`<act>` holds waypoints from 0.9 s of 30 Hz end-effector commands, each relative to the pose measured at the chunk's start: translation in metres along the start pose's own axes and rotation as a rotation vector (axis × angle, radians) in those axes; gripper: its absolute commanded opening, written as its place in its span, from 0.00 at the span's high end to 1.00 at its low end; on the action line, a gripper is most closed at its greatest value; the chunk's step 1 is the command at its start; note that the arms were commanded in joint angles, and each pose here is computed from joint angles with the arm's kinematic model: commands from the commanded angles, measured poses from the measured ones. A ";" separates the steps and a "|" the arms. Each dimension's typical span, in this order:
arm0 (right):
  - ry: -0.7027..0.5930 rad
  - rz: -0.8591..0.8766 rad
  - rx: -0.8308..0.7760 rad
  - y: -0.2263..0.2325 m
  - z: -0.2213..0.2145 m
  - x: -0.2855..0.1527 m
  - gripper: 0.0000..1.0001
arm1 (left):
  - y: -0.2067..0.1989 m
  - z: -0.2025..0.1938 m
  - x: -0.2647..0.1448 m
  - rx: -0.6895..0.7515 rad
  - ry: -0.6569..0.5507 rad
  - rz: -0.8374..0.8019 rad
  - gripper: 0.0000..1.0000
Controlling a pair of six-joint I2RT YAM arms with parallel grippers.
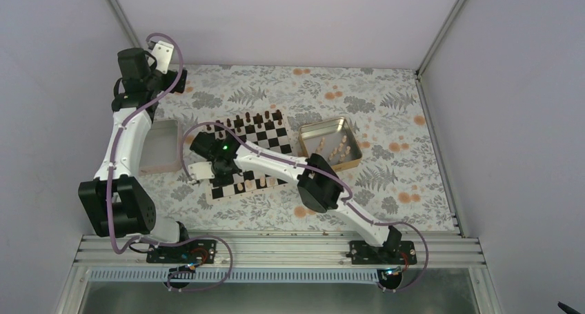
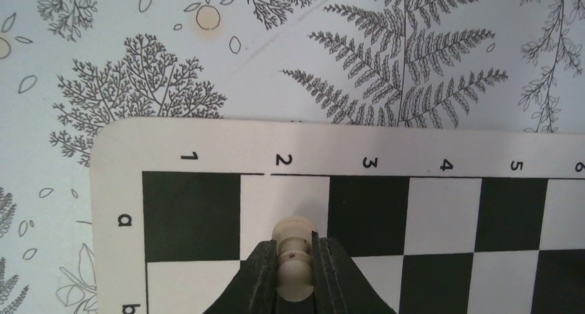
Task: Set up the chess pieces on the board
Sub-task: Place the chess piece on the chessboard.
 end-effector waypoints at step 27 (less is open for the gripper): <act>0.000 0.053 -0.036 0.018 0.004 0.019 0.85 | -0.004 0.006 -0.007 0.008 -0.032 -0.027 0.00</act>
Point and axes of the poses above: each gripper's point midway between its finger pads, its own x axis out along the fingers, its own y axis along the line the jaws close on, z = x × y, the point moved 1 cm from there along -x, back along the fingers, and after that the axes turned 4 degrees about -x, right-handed, at the moved point
